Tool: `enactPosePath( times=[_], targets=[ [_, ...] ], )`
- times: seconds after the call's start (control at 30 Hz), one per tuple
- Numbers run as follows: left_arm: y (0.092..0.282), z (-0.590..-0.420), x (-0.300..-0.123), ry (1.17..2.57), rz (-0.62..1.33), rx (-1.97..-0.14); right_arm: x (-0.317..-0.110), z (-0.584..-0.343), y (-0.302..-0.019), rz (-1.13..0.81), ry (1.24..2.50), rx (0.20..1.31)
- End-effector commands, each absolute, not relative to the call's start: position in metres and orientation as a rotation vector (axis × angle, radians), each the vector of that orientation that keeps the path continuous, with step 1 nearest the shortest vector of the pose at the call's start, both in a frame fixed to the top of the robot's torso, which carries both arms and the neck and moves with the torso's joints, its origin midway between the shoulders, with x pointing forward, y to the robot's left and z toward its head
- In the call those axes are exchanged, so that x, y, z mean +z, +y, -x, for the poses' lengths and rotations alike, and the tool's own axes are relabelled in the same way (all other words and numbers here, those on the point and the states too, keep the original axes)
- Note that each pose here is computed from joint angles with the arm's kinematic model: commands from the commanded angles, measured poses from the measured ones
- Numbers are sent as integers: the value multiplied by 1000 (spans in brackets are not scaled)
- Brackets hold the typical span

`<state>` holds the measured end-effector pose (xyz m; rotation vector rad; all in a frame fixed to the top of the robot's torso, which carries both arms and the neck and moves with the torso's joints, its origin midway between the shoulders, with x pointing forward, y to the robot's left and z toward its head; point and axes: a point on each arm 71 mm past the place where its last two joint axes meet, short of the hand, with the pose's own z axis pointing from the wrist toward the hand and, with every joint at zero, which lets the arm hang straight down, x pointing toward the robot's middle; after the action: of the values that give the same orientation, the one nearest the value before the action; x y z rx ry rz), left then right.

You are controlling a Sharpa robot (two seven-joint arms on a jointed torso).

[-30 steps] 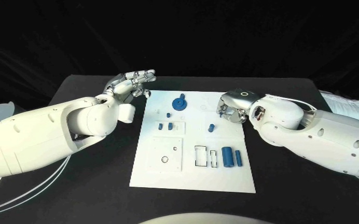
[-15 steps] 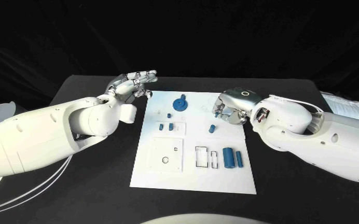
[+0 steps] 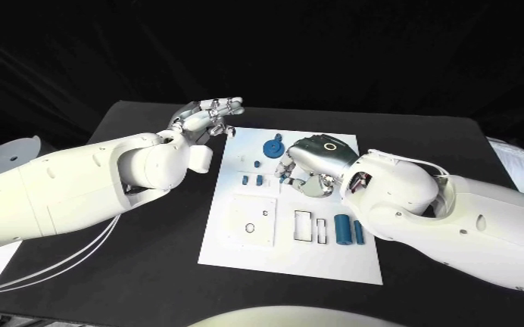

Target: Assemble the parts on the task board

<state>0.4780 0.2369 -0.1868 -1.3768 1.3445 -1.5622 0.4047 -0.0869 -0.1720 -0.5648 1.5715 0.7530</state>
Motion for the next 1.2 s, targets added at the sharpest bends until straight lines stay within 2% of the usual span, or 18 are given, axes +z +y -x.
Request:
enactPosePath(
  times=[0.03, 0.27, 0.57, 1.2],
  targets=[
    [234, -478, -185, 1345, 1369, -1594, -179, -399, -77, 602, 1569, 779],
    [232, -477, -185, 1349, 1370, -1596, -207, -389, -63, 619, 1630, 824],
    [230, -476, -185, 1353, 1369, -1603, -229, -387, -54, 615, 1674, 840],
    [229, -477, -185, 1358, 1366, -1607, -239, -389, -52, 634, 1719, 797]
  ],
)
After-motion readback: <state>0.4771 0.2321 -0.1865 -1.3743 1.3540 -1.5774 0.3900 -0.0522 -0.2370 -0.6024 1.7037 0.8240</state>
